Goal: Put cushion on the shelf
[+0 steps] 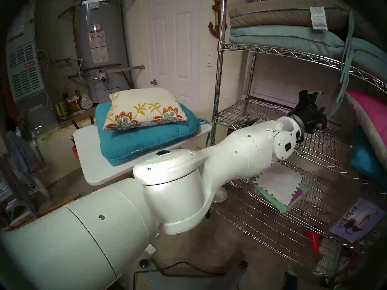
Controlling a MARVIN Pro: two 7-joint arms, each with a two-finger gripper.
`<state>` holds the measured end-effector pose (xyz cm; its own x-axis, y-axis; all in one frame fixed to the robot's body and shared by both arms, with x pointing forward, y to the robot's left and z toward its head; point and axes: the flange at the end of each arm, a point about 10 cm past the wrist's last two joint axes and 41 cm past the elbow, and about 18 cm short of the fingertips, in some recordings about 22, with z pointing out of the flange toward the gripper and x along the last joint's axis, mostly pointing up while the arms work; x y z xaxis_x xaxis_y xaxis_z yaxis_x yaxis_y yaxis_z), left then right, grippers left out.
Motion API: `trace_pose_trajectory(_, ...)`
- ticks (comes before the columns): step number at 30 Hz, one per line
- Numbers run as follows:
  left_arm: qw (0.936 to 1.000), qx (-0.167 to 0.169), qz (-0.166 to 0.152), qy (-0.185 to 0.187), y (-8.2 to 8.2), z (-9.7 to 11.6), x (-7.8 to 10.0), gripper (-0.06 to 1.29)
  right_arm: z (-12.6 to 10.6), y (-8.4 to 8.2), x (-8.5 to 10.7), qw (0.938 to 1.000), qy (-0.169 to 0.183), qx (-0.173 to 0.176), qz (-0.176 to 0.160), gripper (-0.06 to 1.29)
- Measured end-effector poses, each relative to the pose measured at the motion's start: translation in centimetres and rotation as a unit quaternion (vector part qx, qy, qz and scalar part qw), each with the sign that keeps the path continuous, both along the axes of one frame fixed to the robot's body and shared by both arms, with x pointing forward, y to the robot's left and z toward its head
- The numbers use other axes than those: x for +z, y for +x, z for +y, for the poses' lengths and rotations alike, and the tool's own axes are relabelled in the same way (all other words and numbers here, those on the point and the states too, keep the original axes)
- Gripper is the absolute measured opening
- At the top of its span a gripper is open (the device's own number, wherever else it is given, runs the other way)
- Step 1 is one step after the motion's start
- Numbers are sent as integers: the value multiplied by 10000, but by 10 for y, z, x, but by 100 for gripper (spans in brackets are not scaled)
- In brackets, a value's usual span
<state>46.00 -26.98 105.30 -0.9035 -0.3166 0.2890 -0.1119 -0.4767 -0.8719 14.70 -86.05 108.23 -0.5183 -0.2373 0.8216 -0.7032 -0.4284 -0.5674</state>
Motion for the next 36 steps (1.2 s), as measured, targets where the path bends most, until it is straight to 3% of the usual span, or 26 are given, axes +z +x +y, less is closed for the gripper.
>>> trace_pose_trajectory(32, 10000, -4, 34, -9, 0, 0, -1, 88, -7, -11, 6, 9993, -123, -164, 299, 18)
trace_pose_trajectory(36, 10000, -3, 36, -9, 0, 0, -1, 88, -9, -20, 16, 9987, -251, -297, 318, 36)
